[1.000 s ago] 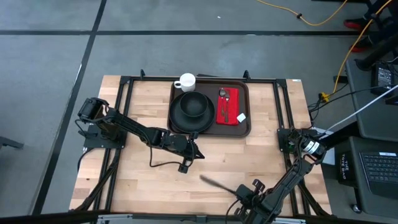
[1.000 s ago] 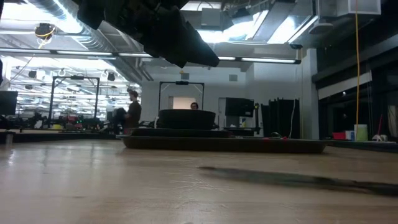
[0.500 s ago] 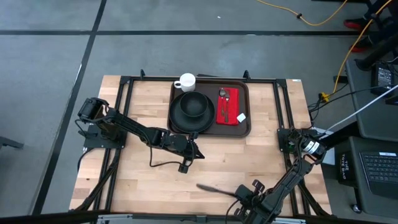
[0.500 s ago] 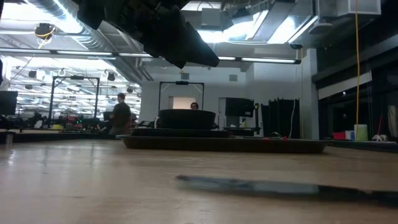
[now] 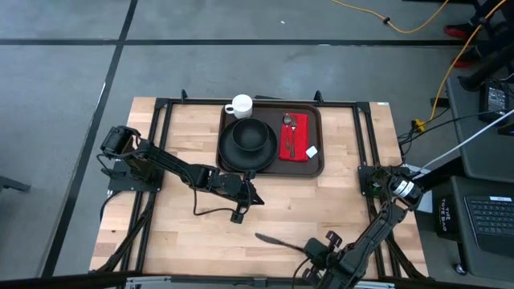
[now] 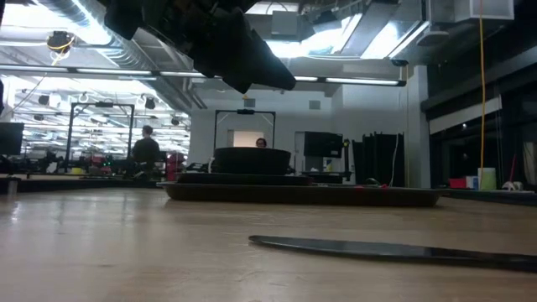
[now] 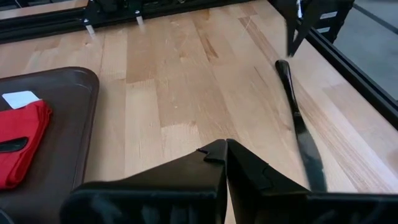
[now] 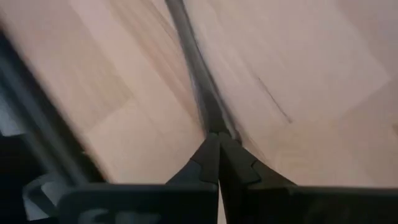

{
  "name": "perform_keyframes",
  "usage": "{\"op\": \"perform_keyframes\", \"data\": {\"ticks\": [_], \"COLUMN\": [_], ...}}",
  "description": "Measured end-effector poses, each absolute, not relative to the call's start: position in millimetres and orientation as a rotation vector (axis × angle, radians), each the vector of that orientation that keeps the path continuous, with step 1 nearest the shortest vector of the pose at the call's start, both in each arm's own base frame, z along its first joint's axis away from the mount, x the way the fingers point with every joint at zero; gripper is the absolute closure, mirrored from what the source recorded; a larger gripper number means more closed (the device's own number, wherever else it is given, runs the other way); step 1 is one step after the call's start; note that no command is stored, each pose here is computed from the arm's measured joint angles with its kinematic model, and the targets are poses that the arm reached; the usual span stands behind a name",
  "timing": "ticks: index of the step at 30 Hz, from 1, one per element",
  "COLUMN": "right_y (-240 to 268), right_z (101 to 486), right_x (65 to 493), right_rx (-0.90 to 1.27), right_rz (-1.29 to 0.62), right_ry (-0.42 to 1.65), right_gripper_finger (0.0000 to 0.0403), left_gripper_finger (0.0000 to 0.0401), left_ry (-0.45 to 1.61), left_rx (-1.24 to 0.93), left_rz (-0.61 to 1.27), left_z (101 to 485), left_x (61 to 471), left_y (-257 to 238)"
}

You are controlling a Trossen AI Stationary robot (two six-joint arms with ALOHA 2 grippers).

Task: Set up tray
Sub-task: Put the black knife to the right of the black fork on the red napkin on the brown serving tray

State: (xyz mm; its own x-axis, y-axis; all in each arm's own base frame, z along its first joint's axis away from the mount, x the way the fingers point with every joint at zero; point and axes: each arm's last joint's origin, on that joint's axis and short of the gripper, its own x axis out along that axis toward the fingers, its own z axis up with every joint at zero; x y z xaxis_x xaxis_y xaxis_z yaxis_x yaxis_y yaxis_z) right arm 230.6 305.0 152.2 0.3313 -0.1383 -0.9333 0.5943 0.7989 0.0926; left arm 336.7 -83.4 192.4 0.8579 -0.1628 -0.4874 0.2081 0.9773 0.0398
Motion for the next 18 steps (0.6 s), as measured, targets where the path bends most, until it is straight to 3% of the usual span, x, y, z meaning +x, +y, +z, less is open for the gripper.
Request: {"op": "perform_keyframes", "data": {"ticks": [7,18], "right_y": [309.7,302.3], "right_z": [172.3,155.4], "right_x": [232.4,224.4], "right_rx": [0.461,0.436], "right_rz": [-0.502,-0.527], "right_ry": [1.160,1.239], "right_gripper_finger": [0.0403,0.0403], "left_gripper_finger": [0.0397,0.0397], "left_ry": [0.504,0.504], "left_rx": [0.089,0.085], "left_rz": [-0.194,-0.195], "left_z": [192.4,192.4], "left_x": [336.6,336.6], "left_y": [-83.5,-83.7]}}
